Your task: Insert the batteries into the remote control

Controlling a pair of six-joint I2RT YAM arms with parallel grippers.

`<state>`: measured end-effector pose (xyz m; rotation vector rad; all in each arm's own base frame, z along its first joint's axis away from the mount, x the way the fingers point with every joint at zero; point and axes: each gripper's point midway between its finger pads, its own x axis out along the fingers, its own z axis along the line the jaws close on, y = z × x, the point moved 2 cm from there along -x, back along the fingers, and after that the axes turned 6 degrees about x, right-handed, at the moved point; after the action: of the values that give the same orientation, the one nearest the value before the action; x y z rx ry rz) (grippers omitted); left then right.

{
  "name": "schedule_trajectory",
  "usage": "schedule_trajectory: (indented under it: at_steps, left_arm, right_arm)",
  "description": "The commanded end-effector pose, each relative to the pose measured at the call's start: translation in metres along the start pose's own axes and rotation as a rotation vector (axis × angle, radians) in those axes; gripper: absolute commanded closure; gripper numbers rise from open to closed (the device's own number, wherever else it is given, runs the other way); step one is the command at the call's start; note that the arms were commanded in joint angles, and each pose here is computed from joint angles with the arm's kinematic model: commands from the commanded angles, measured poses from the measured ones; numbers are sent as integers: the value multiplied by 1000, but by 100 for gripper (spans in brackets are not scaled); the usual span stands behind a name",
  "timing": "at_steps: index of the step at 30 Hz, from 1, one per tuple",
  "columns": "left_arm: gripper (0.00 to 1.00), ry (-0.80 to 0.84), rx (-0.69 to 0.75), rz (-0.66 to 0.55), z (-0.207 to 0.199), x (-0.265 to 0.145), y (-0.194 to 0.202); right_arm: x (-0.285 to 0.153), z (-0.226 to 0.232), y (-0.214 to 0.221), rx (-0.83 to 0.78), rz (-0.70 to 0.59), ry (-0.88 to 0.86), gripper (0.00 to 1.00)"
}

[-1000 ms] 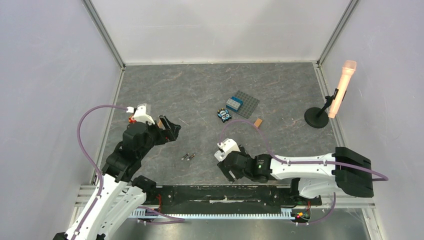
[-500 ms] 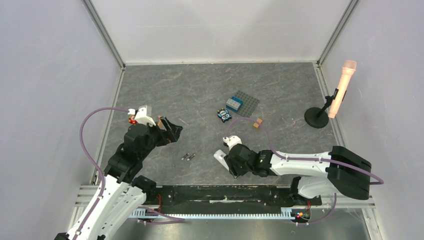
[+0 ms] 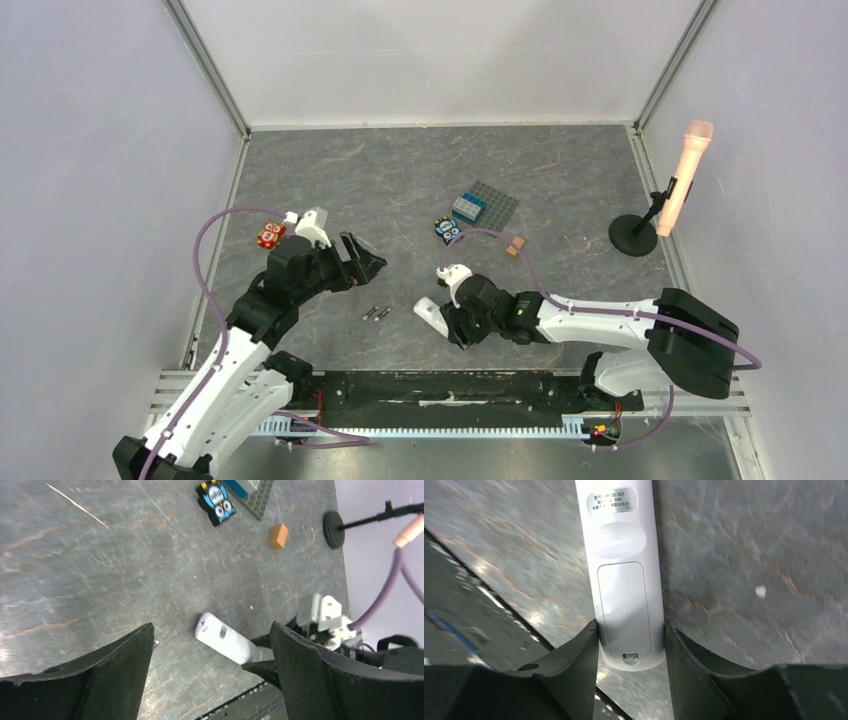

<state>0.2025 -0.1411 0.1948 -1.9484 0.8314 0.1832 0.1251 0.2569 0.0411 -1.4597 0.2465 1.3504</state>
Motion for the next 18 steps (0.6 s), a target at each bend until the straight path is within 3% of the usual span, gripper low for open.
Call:
schedule_trajectory:
  at_steps: [1,9,18]
  left_arm:
    - [10,141,-77,86,-23,10,11]
    - [12,247,-172,143,-38,26,21]
    - [17,198,-209,164,-31,38,24]
  right_arm:
    - [-18,49,-85,17,-259,-270,72]
    - [-35,70,-140,20,-403,-398,73]
    - [-48,81,-169,61,-483,-496,73]
